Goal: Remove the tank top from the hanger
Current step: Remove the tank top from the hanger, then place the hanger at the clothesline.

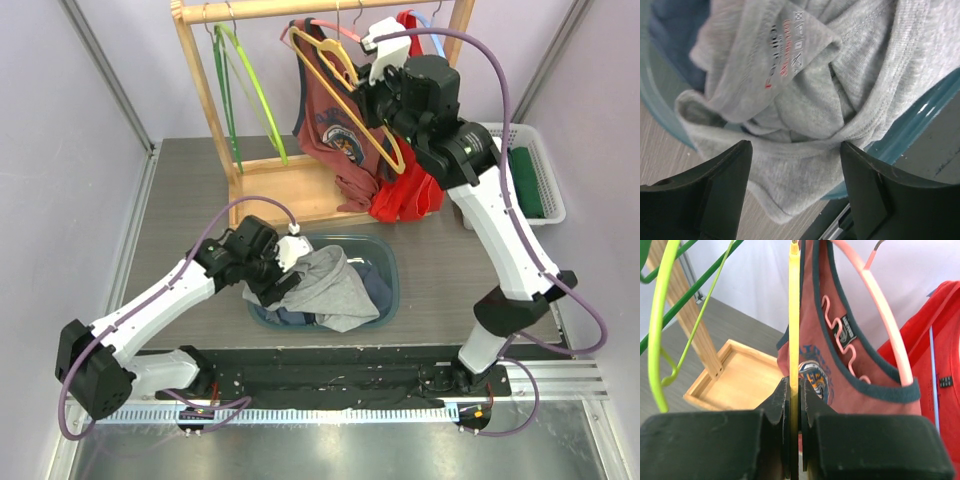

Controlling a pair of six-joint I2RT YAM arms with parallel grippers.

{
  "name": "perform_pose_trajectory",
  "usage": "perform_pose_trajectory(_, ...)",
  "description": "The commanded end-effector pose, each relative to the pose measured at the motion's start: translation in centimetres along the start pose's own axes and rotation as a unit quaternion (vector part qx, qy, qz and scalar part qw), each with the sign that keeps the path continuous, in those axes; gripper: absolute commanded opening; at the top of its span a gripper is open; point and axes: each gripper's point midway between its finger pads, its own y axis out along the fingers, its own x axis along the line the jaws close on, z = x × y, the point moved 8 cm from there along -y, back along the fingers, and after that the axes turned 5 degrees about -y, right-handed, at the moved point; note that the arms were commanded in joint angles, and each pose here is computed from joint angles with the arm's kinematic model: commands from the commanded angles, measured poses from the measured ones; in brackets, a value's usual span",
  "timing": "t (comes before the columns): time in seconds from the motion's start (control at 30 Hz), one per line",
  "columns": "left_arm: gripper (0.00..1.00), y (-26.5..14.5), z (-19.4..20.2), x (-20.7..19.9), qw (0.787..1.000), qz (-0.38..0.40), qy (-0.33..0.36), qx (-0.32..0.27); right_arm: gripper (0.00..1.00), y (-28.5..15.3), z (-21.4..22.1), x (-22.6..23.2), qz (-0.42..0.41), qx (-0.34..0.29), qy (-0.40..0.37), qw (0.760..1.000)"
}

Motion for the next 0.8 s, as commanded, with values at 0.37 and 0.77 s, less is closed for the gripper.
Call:
perform_pose_trajectory(0.37, 0.99, 1.6, -0.7, 1.1, 0.997, -0.061, 0.043, -0.024, 0.01, 3.8, -3.5, -0.2, -0.023, -0.099, 0.027, 0.995)
perform_pose_trajectory(0.77, 1.0, -11.1, -8.4, -0.8, 0.99, -0.016, 0.017, -0.137, 0.01, 9.0, -2.4, 0.3, -0.08, -0.13, 0.045, 0.987)
